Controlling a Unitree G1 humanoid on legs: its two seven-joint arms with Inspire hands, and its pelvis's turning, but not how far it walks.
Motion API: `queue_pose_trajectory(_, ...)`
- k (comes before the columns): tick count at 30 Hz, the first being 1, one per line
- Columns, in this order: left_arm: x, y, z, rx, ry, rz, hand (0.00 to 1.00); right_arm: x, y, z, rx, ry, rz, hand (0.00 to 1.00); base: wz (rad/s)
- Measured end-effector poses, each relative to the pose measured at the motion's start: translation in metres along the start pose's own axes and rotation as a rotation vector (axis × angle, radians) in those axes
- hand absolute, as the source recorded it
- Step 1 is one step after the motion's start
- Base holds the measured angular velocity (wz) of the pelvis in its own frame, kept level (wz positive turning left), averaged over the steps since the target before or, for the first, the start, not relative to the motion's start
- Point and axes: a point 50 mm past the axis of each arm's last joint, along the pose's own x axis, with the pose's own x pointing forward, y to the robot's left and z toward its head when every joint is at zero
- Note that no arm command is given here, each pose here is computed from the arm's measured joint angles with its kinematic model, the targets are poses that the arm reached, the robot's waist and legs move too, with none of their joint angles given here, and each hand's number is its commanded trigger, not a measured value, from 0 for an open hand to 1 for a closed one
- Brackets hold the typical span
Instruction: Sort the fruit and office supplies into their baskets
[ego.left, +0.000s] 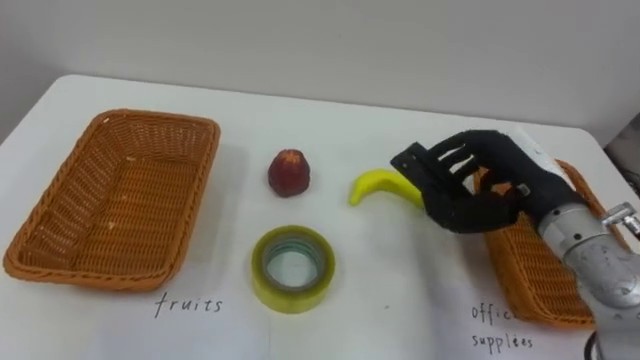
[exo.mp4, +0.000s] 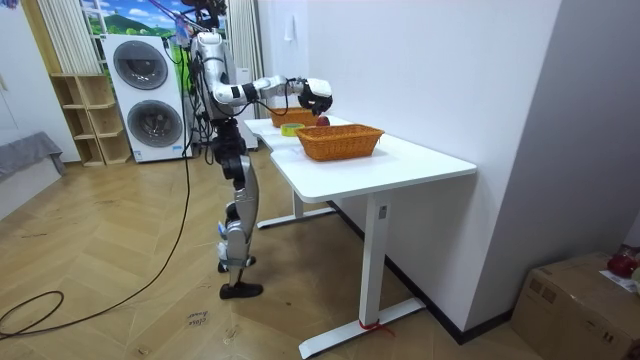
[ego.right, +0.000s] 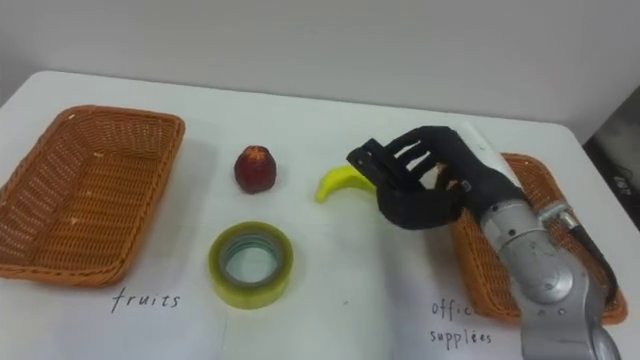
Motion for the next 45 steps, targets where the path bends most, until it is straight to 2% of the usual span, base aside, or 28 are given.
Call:
queue_pose_trajectory(9, -0.003, -0.008, -0.012, -0.044, 0.044, -0.011, 0.0, -0.004, -0.019, -0.003, 0.109, -0.022, -0.176, 1.0, -0.01)
queue_pose_trajectory(18, -0.003, -0.006, -0.016, -0.078, 0.062, -0.002, 0.0, -0.008, -0.035, -0.016, 0.097, 0.023, -0.311, 1.0, 0.0)
queue_pose_trajectory(45, -0.004, -0.006, -0.018, -0.076, 0.066, -0.004, 0.0, -0.012, -0.038, -0.046, 0.215, 0.131, -0.419, 1.0, 0.0)
